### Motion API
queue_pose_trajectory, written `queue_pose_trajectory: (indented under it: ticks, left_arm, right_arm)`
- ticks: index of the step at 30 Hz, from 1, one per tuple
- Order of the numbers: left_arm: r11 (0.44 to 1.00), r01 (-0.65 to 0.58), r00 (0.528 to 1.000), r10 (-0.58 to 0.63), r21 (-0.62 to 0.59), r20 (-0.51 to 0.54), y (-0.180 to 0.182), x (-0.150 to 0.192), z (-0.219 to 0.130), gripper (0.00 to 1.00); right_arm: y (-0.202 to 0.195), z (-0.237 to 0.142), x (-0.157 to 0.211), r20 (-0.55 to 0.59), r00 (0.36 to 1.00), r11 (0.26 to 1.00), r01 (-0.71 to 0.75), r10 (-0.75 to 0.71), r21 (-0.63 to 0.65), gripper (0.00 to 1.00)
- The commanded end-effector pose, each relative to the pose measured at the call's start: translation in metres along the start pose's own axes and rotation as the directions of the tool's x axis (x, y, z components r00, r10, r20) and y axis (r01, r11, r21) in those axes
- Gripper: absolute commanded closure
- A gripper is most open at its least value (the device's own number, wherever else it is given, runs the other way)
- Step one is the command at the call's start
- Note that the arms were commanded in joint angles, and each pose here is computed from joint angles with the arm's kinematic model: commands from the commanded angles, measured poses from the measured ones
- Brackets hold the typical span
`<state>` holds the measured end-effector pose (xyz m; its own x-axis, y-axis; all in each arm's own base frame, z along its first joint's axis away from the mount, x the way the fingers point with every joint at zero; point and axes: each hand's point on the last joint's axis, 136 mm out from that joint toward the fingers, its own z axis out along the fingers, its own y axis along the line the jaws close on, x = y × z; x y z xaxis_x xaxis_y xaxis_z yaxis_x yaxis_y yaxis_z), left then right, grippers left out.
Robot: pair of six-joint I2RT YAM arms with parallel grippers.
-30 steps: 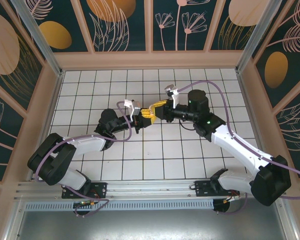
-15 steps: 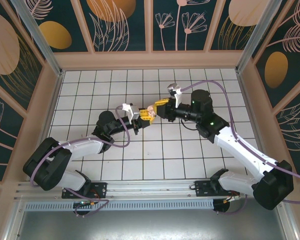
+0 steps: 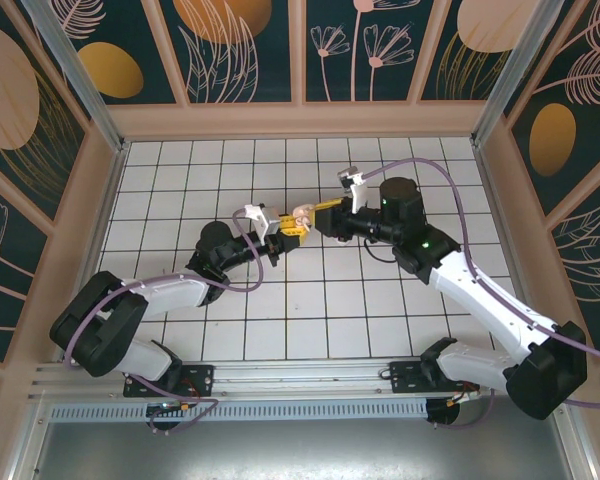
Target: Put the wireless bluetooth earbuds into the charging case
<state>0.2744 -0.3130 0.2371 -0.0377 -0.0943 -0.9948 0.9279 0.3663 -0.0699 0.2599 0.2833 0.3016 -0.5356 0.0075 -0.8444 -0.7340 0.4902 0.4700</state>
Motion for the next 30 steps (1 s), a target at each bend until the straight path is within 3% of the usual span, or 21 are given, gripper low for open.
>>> queue_pose_trajectory:
  ticks: [1,10,15,21,26,30]
  left_arm:
    - [1.0,-0.012,1.0,0.013,-0.015,0.02,0.003,-0.006,0.004,0.95]
    - [1.0,-0.002,1.0,0.003,-0.023,0.003,0.006,0.001,0.006,0.95]
    - [0.993,0.035,0.998,-0.042,-0.115,-0.057,0.025,0.015,0.011,0.96]
    - [0.966,0.095,0.988,-0.121,-0.239,-0.099,0.049,0.034,0.01,0.96]
    - [0.961,0.132,0.98,-0.164,-0.243,-0.113,0.05,0.044,0.01,0.96]
    - [0.959,0.143,0.977,-0.177,-0.244,-0.121,0.048,0.049,0.008,0.96]
  right_arm:
    - [0.0,-0.004,-0.01,-0.02,0.997,0.997,-0.07,0.071,0.043,0.66]
    - [-0.017,0.003,0.005,-0.142,0.968,0.962,-0.173,0.205,0.214,0.65]
    - [-0.065,0.002,0.035,-0.179,0.934,0.897,-0.223,0.308,0.383,0.63]
    - [-0.106,-0.002,0.088,-0.249,0.853,0.799,-0.273,0.458,0.536,0.63]
    - [-0.122,-0.019,0.125,-0.267,0.787,0.712,-0.285,0.556,0.642,0.62]
    - [-0.119,-0.043,0.172,-0.32,0.67,0.63,-0.285,0.67,0.722,0.61]
